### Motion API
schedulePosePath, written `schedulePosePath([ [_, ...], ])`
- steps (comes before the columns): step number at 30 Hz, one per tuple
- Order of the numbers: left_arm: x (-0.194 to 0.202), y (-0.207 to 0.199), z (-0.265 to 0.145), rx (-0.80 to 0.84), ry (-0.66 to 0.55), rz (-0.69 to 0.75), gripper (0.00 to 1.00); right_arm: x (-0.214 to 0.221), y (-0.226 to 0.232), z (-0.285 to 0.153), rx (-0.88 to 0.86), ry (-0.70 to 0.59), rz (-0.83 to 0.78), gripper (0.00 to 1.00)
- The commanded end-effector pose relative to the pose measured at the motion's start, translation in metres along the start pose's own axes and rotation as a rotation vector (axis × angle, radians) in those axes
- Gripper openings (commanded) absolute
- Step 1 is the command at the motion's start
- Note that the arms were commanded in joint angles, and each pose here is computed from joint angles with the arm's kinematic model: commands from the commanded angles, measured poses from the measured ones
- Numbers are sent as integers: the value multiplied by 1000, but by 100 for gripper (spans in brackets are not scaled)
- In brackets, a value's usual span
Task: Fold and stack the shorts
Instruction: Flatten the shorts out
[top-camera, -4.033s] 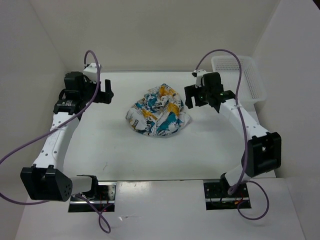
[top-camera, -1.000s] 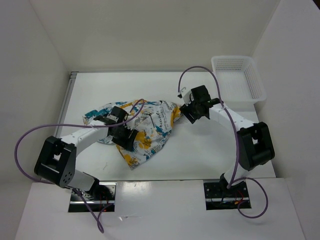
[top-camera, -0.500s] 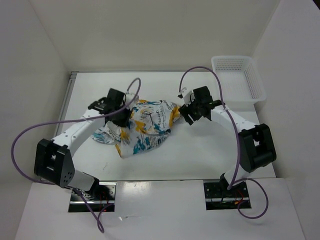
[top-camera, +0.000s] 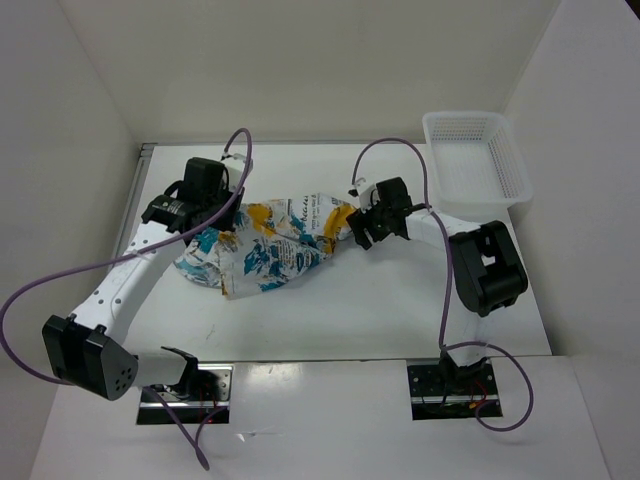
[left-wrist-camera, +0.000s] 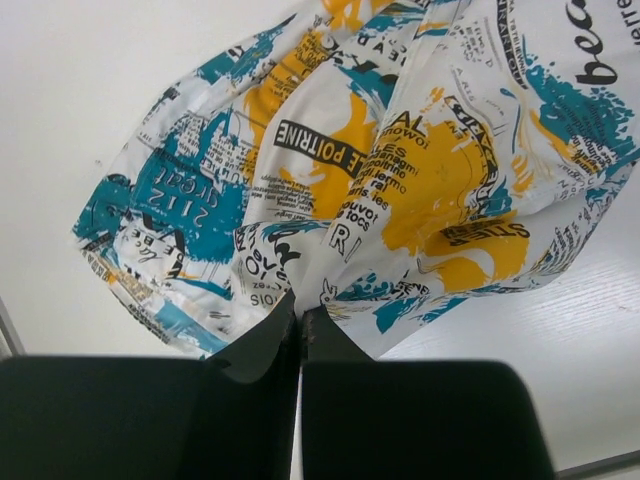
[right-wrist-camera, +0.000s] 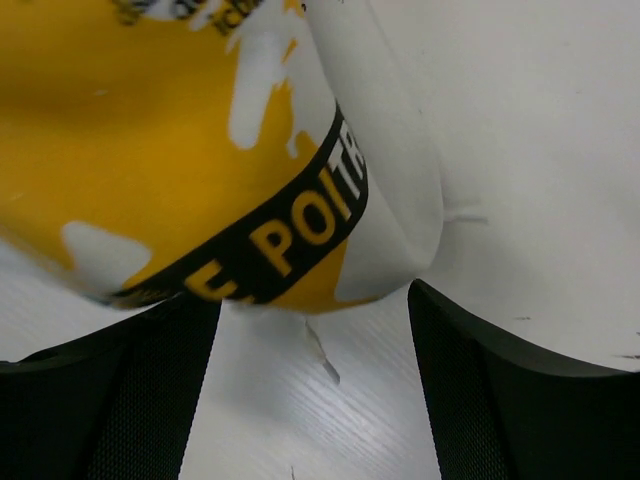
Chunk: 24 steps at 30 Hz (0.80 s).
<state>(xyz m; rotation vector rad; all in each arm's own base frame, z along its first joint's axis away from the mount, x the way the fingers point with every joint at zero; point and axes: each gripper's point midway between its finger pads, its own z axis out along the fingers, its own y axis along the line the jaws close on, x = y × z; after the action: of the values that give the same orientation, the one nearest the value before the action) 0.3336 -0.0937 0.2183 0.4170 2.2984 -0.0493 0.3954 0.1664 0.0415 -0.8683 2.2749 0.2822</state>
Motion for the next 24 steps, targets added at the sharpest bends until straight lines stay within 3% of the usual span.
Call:
schedulePosePath([
  [1,0,6,-2,-38,2,5,0,-37,-15,12,33,-114,33,79],
  [3,-3,8,-4,-47,-6,4,0,-31,-18,24,45,-87,65,74],
  [4,-3,8,-4,-47,-6,4,0,-26,-19,27,53,-72,79,61],
  [6,-7,9,-6,-48,-17,4,0,-26,-22,31,65,-62,97,59],
  [8,-7,9,-6,-48,-17,4,0,-30,-25,30,77,-68,95,64],
  [11,-7,9,-6,-48,-17,4,0,-32,-25,23,77,-66,86,87],
  [20,-6,8,-1,-49,-24,3,0,-45,-24,33,84,-71,36,87],
  [23,-3,8,0,-48,-15,4,0,-51,-29,39,94,-73,36,72],
  [24,-3,8,0,-48,-15,4,0,-57,-29,40,86,-80,35,58],
])
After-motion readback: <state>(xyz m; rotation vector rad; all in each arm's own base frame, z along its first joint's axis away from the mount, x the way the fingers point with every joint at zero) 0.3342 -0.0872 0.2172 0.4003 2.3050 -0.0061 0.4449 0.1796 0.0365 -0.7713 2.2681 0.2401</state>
